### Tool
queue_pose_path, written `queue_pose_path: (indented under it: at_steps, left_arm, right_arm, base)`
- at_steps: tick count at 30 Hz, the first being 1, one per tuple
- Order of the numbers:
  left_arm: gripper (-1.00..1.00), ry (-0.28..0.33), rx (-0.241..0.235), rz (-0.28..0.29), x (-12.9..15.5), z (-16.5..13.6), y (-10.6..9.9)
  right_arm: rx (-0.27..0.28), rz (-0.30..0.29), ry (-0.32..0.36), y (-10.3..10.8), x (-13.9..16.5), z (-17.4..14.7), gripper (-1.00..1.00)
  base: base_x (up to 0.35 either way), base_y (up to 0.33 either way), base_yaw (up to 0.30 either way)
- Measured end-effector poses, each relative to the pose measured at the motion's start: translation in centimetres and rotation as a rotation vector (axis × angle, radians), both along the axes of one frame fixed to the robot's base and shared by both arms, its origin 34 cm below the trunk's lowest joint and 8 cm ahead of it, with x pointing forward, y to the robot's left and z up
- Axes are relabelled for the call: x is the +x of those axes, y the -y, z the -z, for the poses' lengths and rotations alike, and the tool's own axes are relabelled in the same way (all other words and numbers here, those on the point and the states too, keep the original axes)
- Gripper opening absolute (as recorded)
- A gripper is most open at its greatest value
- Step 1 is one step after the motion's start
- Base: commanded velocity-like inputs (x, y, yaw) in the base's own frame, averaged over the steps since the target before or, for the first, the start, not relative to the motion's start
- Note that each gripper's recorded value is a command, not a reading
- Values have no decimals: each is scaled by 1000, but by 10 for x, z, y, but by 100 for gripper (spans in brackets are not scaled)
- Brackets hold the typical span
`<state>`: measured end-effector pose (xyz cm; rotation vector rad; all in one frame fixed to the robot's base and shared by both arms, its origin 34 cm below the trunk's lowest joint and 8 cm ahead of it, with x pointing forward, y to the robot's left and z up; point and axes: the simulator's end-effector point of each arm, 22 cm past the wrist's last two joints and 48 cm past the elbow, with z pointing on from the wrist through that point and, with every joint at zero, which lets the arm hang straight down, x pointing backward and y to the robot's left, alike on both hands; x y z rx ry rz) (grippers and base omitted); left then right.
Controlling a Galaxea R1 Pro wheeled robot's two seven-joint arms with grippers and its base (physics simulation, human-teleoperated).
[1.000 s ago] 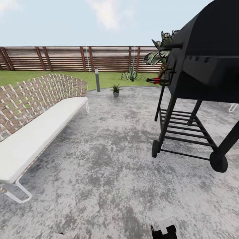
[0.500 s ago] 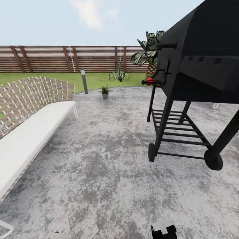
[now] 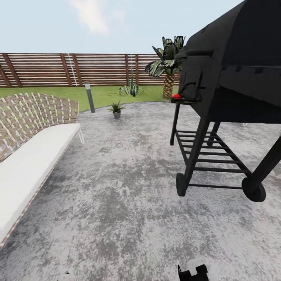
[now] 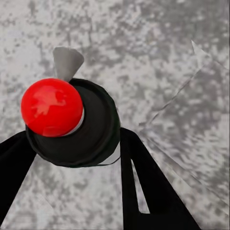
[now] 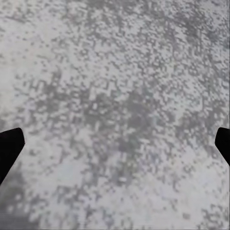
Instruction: Pick up the pesticide atomizer in the garden and spray insectifuge to fully cover both potted plants in the garden.
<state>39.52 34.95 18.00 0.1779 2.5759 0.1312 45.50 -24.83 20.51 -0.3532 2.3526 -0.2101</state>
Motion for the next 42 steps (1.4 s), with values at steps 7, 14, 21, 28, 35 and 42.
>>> queue_pose_path:
  at_steps: [7,14,21,28,35,42]
  left_arm:
    - [-100,0,0,0,0,0,0]
    - [-100,0,0,1,0,0,0]
    - [-100,0,0,1,0,0,0]
    - [-100,0,0,1,0,0,0]
    - [-100,-1,1,0,-1,0,0]
    - [-100,-1,1,0,-1,0,0]
  right_arm:
    - [-1,-1,-1,0,0,0,100]
    - [-1,-1,1,0,0,0,100]
    - [-1,-1,0,0,0,0,100]
    - [-1,-1,0,0,0,0,100]
    - [-1,-1,-2,0,-2,1,100]
    - [-1,-1,-3,0,-2,1,100]
  base:
    - [204,284,0]
    - [299,166,0]
    - [333,83,0]
    - [335,52,0]
    - [336,2,0]
    - [337,0,0]
